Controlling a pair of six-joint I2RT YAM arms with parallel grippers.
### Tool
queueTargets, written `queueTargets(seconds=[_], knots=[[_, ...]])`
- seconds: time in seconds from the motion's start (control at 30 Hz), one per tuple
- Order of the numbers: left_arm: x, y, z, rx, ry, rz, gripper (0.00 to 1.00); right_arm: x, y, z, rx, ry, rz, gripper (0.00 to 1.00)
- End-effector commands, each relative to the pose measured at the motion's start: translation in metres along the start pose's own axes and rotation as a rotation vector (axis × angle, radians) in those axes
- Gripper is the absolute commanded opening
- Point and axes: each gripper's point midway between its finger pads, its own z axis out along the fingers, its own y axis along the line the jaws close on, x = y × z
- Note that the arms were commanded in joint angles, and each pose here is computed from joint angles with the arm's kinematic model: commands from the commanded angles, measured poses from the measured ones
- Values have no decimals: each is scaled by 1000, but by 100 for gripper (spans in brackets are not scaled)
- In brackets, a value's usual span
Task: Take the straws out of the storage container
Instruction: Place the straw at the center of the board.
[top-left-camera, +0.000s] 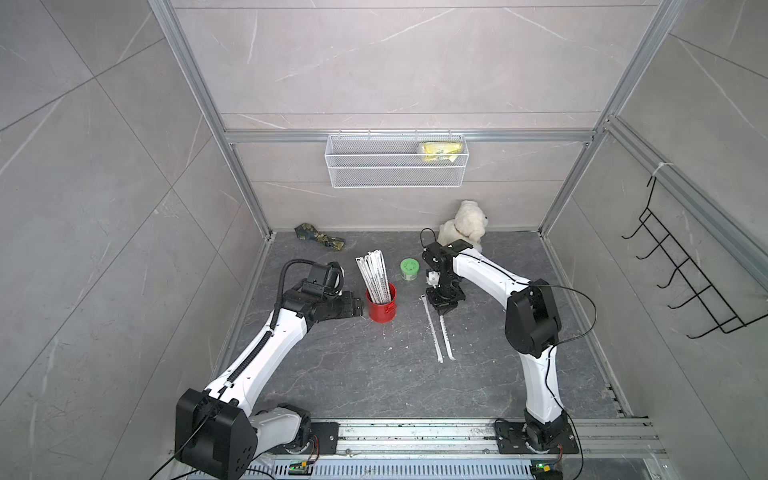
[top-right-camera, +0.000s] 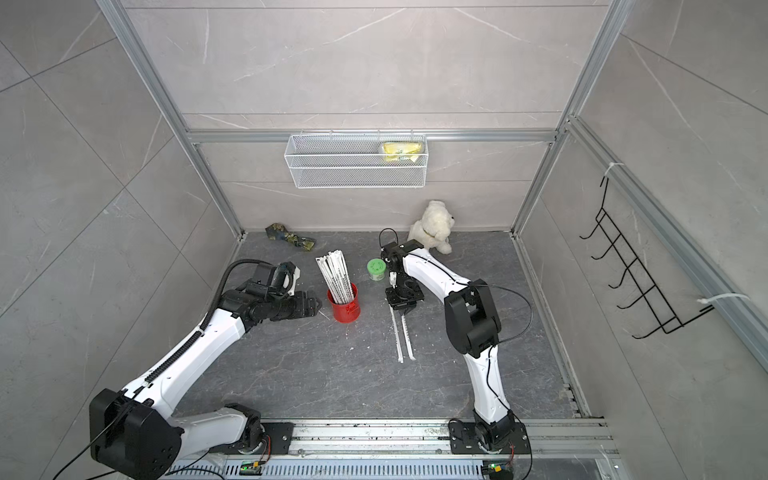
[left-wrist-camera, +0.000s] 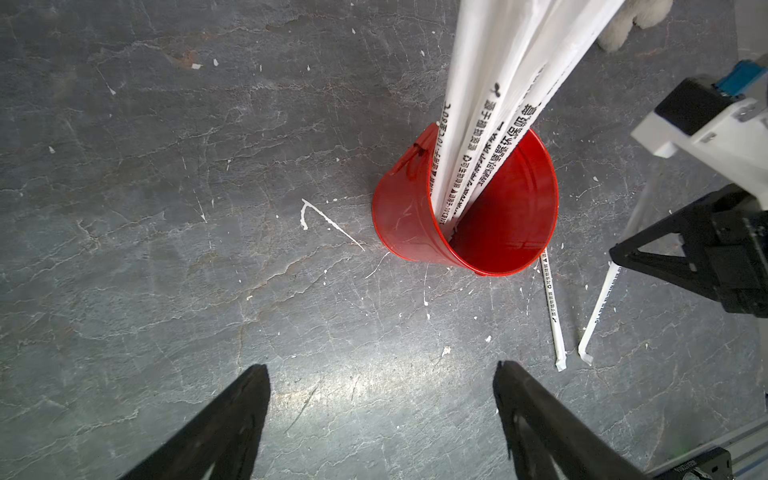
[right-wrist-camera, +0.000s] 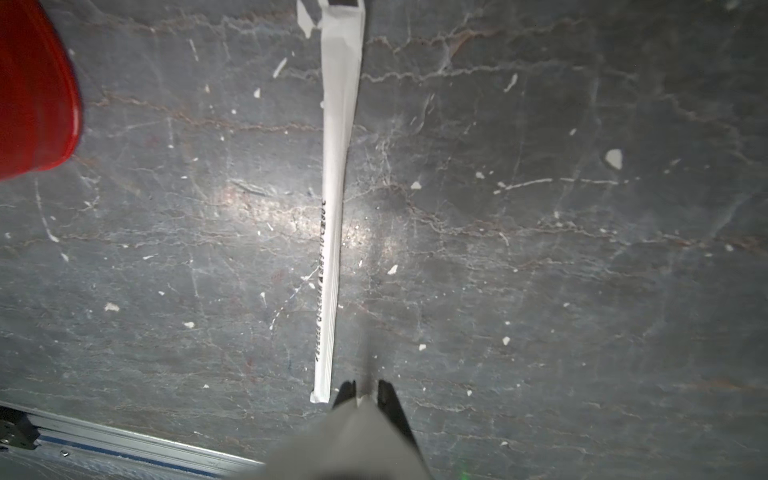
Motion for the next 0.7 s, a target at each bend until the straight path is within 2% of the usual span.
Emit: queueTargets(seconds=[0.0,0.67], knots=[[-9,-10,-10,30,-24,34,89,-5,0,9,-13,11,2,16],[-8,-9,-7,23,-15,36,89,-4,-10,38,-18,33,48,21]])
